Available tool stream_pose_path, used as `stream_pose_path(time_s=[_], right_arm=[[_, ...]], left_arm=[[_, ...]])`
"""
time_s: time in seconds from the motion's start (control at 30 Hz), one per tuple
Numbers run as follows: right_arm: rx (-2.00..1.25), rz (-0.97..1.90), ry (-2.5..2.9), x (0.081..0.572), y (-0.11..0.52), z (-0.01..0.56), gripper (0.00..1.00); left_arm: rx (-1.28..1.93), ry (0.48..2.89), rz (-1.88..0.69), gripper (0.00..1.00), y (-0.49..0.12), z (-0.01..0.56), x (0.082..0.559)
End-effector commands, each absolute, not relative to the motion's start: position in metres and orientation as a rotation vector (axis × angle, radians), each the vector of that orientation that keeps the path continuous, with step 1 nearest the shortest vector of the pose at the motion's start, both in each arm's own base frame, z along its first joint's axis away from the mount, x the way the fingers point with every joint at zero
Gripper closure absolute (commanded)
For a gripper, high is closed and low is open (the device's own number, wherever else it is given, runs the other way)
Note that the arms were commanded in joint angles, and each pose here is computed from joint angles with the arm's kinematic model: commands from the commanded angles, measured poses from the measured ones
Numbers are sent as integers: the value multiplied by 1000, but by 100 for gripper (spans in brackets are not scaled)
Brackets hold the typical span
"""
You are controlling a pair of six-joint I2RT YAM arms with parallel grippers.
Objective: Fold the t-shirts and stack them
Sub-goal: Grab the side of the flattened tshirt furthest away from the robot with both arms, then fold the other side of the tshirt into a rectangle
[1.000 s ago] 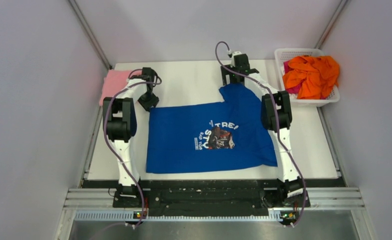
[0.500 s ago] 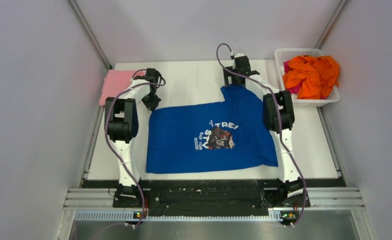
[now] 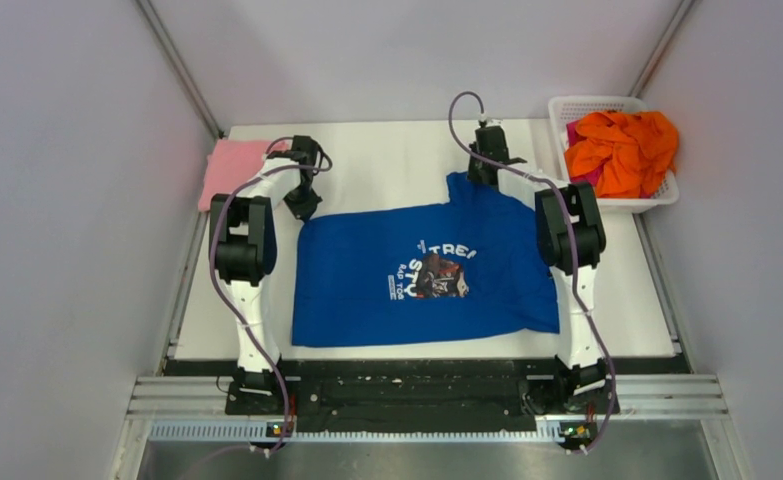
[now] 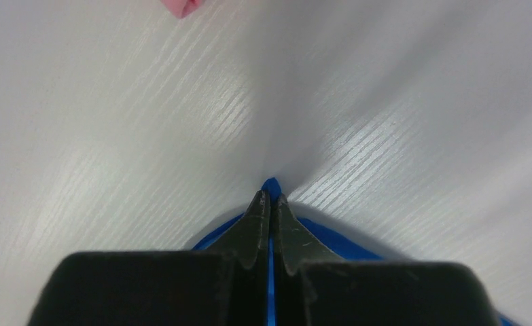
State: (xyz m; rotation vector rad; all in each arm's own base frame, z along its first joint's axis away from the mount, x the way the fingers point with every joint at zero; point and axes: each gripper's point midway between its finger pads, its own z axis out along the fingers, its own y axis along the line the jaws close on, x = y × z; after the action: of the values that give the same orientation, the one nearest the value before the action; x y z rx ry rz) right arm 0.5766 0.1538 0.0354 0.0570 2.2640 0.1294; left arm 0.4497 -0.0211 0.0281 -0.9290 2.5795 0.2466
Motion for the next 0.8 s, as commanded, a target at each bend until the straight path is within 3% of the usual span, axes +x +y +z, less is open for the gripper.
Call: stream_pose_path(time_s=[0.0, 0.5, 0.77], right_arm=[[162, 203, 2205, 579, 161, 51, 100], [112, 1, 2042, 634, 117, 110, 100], [37, 132, 2016, 601, 134, 136, 100]], left_arm=[[-904, 2517, 172, 100, -26, 49, 470], [-869, 2433, 216, 100, -13, 66, 509], [-815, 2461, 90, 100, -29, 77, 506]])
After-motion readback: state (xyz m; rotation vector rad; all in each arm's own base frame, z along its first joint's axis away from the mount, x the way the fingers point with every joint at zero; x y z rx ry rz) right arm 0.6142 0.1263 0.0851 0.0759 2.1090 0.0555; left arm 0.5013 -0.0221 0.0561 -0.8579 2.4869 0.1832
